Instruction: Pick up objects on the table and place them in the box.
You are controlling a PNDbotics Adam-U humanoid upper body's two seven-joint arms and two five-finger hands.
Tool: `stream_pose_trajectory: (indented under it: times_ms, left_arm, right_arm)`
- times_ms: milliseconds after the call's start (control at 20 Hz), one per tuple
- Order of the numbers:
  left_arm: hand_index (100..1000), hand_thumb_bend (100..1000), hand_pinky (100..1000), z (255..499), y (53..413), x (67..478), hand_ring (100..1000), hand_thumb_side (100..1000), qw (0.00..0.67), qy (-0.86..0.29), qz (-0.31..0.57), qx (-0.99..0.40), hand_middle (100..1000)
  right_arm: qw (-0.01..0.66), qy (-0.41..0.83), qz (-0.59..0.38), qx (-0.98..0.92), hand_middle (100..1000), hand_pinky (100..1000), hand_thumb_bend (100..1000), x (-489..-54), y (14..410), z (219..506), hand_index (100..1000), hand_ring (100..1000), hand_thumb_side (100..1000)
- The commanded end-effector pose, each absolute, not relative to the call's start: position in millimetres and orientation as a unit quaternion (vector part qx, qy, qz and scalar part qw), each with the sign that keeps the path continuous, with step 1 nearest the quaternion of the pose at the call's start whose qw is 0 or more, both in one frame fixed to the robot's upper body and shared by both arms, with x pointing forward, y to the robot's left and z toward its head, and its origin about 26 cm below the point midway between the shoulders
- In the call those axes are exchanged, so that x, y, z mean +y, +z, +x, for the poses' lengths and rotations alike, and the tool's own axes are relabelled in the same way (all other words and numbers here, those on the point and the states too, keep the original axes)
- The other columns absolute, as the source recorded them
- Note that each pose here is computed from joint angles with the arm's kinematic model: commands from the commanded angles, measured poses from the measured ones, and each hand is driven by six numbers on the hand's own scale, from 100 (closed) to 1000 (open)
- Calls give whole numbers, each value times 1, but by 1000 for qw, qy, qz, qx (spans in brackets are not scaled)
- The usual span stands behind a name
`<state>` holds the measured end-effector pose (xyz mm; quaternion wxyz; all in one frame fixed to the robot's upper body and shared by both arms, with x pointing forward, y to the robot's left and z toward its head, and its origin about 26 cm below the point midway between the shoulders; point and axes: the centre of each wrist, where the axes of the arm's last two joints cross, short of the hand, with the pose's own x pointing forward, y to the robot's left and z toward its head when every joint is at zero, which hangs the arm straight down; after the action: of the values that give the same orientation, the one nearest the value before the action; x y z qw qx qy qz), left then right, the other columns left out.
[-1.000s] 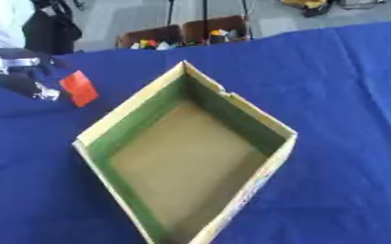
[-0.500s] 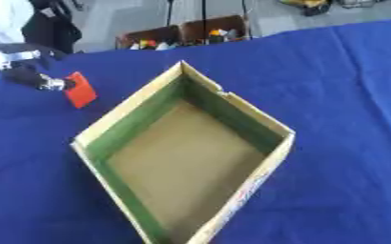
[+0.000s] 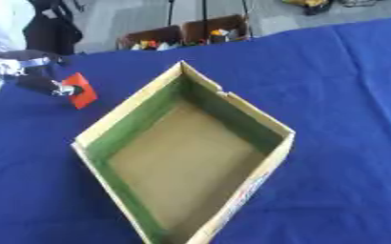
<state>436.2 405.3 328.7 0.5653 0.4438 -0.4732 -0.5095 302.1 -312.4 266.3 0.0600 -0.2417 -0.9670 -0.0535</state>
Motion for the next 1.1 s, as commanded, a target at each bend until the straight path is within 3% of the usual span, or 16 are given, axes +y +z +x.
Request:
stream_pose_trajectory:
  times_ms: [50, 700, 1100]
  left_arm:
    - [1000, 444, 729, 433, 338, 410, 826, 690, 565, -506, 454, -467, 923]
    - [966, 407, 586, 438, 326, 411, 685, 656, 584, -471, 436, -497, 773]
    - [927, 269, 459, 440, 321, 411, 584, 620, 594, -451, 448, -493, 670]
  right_arm:
    - [43, -57, -240, -968, 801, 743, 117, -313, 275, 298, 751, 687, 597]
    - [43, -67, -244, -966, 798, 746, 123, -313, 275, 298, 748, 687, 582]
    - [44, -73, -246, -965, 799, 747, 125, -313, 274, 298, 747, 688, 573]
